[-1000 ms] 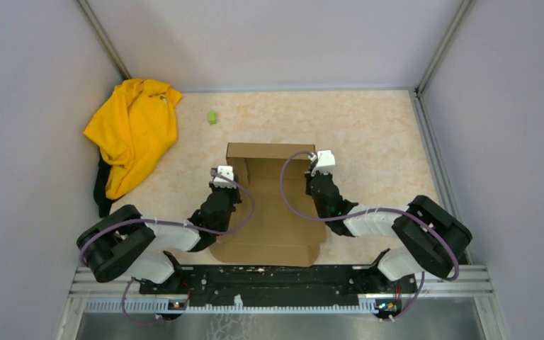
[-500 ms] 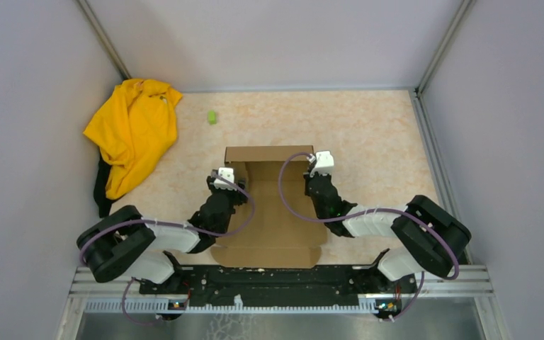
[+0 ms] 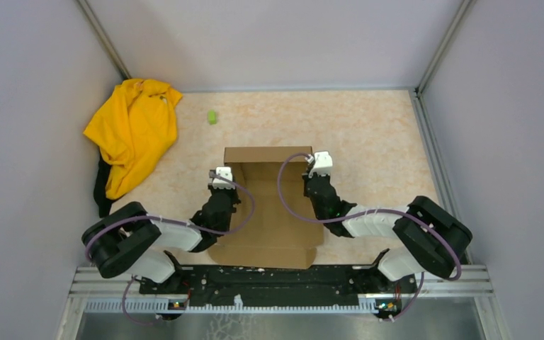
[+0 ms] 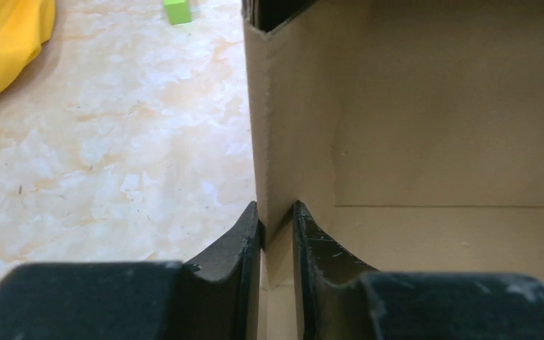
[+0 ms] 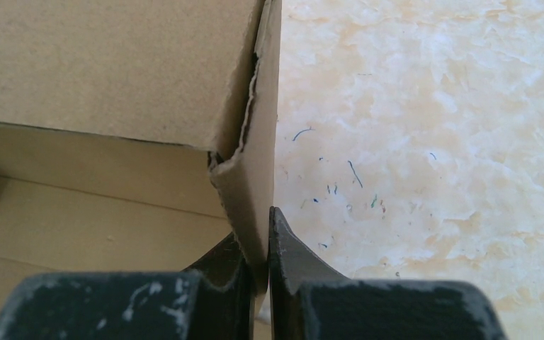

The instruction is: Fold the paper box

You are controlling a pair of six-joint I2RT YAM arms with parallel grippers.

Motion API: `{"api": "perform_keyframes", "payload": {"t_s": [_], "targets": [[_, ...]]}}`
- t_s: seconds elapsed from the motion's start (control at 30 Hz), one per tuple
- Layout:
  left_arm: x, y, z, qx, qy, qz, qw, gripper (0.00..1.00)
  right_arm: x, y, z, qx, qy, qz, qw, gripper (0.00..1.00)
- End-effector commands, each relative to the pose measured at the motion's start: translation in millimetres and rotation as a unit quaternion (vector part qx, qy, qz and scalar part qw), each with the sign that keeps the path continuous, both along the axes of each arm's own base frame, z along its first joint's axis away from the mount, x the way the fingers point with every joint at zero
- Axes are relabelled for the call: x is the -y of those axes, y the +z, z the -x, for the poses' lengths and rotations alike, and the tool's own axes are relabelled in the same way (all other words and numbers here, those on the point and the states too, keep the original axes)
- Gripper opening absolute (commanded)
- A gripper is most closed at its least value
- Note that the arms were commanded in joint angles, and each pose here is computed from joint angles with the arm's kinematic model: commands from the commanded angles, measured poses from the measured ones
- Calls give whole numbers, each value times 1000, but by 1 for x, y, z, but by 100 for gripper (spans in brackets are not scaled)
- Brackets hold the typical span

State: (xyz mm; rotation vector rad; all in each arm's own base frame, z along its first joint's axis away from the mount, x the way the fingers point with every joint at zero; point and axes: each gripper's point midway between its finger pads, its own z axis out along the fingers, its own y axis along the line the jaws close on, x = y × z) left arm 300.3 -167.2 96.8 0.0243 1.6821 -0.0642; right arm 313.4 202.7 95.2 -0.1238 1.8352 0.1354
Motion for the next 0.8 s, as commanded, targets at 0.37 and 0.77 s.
{"api": "perform_keyframes", "payload": {"t_s": [0.37,0.77], "targets": [[-7,8,-12,0,70,3,998,49,-18,-11,21,-54,35,4,998,0],[-6,-13,-8,-16,59,-7,998,43,-18,-14,23,-55,31,9,998,0]]}}
